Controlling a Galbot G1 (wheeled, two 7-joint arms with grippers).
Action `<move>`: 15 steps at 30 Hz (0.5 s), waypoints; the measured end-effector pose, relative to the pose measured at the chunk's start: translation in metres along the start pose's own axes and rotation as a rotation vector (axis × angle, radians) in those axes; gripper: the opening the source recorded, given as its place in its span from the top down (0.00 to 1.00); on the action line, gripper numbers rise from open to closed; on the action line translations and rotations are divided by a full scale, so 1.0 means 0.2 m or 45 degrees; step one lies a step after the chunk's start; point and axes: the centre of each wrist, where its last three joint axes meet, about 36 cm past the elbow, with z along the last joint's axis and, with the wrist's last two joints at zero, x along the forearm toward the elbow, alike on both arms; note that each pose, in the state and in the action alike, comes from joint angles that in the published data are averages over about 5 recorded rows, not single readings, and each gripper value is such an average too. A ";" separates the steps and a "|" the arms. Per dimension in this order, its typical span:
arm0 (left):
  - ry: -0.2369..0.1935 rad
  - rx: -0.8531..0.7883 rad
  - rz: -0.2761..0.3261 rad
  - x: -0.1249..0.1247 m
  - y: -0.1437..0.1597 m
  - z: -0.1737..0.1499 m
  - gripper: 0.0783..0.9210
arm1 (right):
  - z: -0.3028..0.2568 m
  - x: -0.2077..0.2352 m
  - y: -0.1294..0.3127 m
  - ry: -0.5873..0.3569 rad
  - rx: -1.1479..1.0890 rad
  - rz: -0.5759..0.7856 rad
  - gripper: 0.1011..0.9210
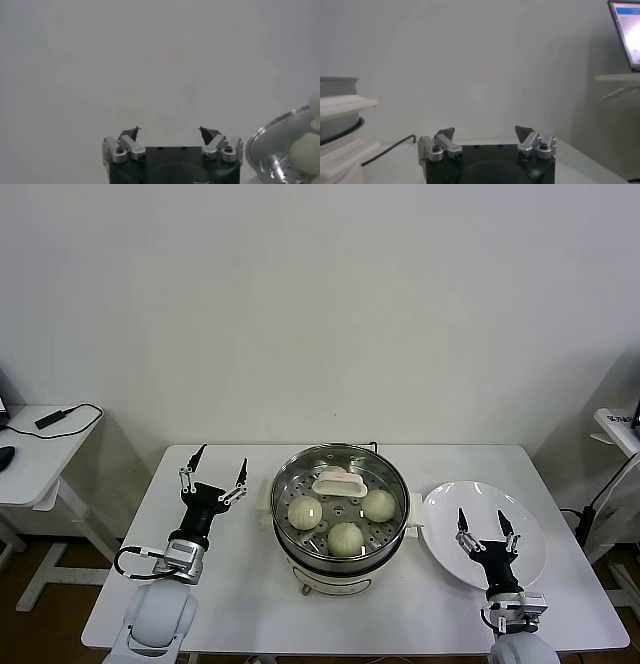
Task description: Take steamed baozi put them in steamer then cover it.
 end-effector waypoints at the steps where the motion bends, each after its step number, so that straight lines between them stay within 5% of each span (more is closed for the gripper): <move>1: 0.000 0.009 0.000 0.00 0.00 0.01 0.12 | 0.00 0.01 0.00 -0.001 0.001 -0.006 0.12; 15: 0.047 0.101 -0.017 0.07 -0.03 0.08 0.12 | -0.02 0.07 -0.04 -0.009 0.021 -0.041 0.12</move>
